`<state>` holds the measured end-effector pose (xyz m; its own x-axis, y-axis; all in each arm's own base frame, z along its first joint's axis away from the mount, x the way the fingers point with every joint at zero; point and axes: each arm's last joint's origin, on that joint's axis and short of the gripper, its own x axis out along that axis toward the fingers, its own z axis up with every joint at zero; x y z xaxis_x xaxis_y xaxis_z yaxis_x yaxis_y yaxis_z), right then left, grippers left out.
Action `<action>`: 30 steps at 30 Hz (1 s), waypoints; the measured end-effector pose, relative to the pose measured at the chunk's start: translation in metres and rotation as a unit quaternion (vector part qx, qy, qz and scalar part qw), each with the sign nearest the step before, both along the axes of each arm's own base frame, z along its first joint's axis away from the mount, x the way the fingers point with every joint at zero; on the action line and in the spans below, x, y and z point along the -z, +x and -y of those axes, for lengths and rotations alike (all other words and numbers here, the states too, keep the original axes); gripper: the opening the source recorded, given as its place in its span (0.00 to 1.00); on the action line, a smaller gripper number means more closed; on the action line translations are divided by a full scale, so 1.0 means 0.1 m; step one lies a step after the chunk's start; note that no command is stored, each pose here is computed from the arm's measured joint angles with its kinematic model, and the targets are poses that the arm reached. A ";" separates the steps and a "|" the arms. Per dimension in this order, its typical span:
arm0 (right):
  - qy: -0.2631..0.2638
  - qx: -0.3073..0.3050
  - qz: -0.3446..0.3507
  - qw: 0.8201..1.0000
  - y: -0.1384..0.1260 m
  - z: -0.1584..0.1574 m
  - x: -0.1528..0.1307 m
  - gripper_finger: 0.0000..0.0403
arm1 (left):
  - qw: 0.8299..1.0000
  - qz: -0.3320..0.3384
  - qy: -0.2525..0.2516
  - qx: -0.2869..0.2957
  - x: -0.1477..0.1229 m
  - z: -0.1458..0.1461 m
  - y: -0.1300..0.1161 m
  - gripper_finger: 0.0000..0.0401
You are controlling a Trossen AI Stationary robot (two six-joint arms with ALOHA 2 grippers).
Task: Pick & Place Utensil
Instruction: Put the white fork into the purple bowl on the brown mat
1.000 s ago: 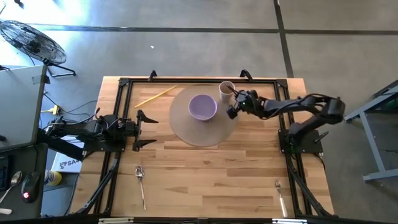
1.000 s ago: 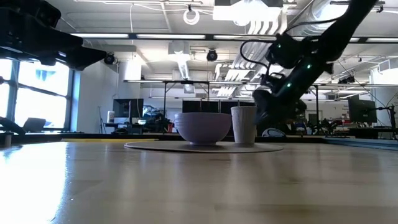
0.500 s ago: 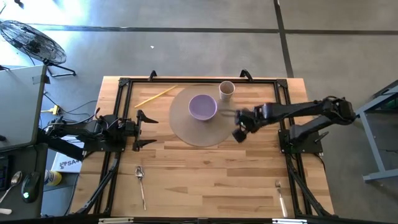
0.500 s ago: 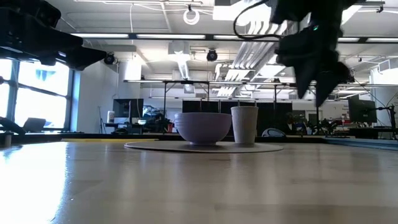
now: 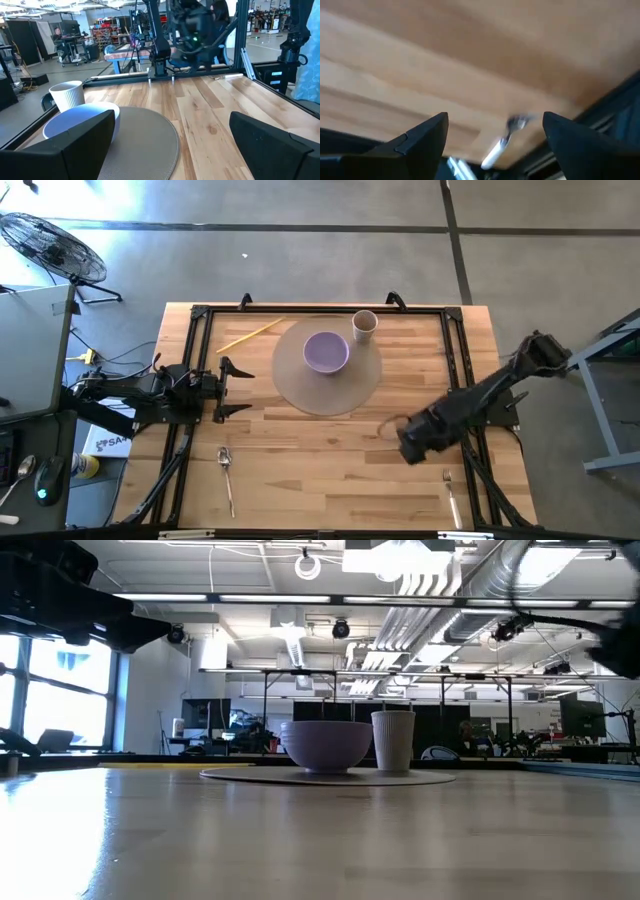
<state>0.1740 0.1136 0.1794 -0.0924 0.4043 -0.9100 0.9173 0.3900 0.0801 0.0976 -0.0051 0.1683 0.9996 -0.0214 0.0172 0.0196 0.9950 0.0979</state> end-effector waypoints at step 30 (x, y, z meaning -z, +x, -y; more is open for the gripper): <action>0.074 0.049 -0.044 0.995 -0.06 -0.32 0.63 0.79 | 1.000 0.000 0.000 0.000 0.00 0.00 0.00 0.96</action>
